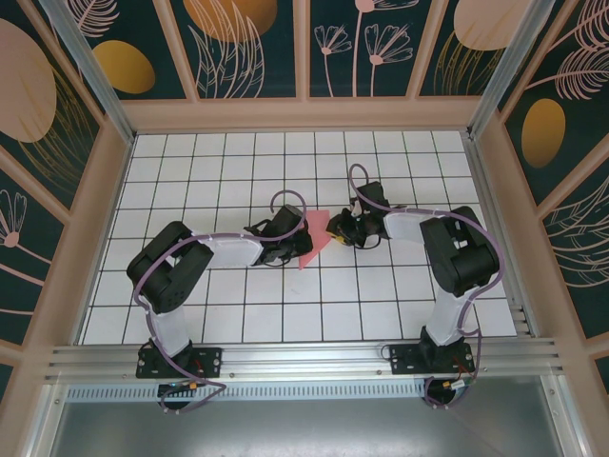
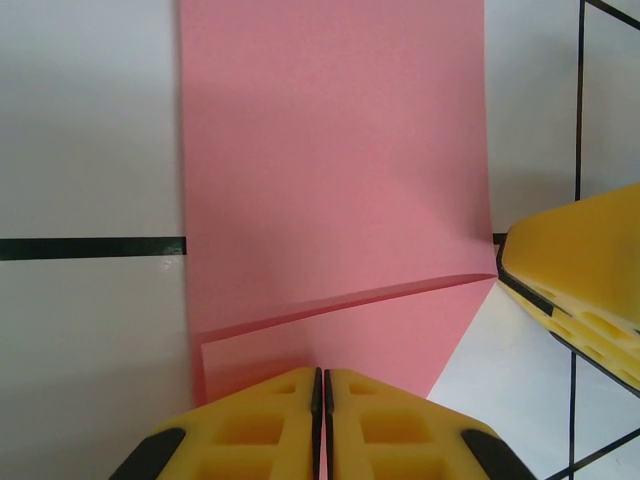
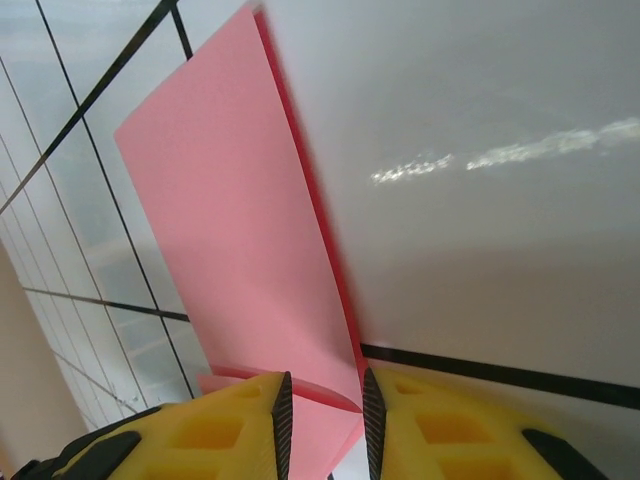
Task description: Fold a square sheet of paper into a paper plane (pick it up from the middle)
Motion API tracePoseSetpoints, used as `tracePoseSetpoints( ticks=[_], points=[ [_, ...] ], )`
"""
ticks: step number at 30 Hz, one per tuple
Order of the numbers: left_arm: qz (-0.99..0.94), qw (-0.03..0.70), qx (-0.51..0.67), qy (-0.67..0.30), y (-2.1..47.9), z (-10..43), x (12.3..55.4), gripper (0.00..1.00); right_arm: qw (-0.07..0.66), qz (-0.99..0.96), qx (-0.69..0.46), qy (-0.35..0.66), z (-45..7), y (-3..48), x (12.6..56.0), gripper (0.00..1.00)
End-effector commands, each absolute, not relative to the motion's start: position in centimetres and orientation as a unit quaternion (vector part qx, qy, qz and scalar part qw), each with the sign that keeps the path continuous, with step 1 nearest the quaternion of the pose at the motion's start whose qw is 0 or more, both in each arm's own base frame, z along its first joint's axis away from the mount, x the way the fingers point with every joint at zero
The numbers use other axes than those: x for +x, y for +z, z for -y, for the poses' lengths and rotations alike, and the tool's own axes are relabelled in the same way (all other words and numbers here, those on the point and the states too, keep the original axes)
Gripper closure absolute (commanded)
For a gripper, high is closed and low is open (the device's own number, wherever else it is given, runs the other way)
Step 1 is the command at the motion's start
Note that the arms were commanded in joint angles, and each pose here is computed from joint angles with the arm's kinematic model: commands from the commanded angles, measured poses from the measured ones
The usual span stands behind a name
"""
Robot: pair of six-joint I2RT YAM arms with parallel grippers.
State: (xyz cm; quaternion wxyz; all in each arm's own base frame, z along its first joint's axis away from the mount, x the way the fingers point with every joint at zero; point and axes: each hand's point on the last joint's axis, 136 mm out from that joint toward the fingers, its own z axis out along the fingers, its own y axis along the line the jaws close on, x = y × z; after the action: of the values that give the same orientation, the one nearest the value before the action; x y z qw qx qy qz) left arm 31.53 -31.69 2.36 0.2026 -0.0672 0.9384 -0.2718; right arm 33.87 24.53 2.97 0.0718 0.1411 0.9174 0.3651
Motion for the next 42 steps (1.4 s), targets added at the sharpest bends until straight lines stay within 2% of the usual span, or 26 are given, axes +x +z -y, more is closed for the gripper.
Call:
tracePoseSetpoints(
  ticks=[1,20,25,29,35,37,39,42],
  points=[
    [-0.940,0.194,-0.076,-0.269,1.8,31.4,31.3,0.87,0.067,-0.912,0.127,0.384,-25.4,3.6,33.9,0.71],
    [-0.939,0.218,-0.073,-0.256,3.1,30.4,31.5,0.84,0.033,-0.896,0.107,0.430,-27.4,3.2,32.2,0.75],
    [-0.936,0.237,-0.067,-0.251,4.3,29.7,31.4,0.79,0.051,-0.898,0.115,0.421,-27.2,3.2,33.1,0.94],
    [-0.927,0.267,-0.052,-0.257,6.7,29.1,31.4,0.70,0.082,-0.897,0.128,0.414,-26.6,4.9,33.9,1.00],
    [-0.906,0.327,-0.009,-0.270,10.3,28.4,31.3,0.47,0.121,-0.901,0.173,0.380,-25.3,7.5,33.6,1.00],
    [-0.895,0.348,0.020,-0.278,11.4,28.5,31.1,0.46,0.127,-0.899,0.194,0.372,-25.3,8.1,33.3,1.00],
    [-0.884,0.370,0.044,-0.284,12.4,28.4,31.0,0.39,0.131,-0.897,0.218,0.360,-25.3,8.4,32.9,1.00],
    [-0.865,0.397,0.092,-0.291,13.1,28.8,30.7,0.36,0.133,-0.891,0.248,0.355,-25.5,8.5,32.6,1.00]
  ],
)
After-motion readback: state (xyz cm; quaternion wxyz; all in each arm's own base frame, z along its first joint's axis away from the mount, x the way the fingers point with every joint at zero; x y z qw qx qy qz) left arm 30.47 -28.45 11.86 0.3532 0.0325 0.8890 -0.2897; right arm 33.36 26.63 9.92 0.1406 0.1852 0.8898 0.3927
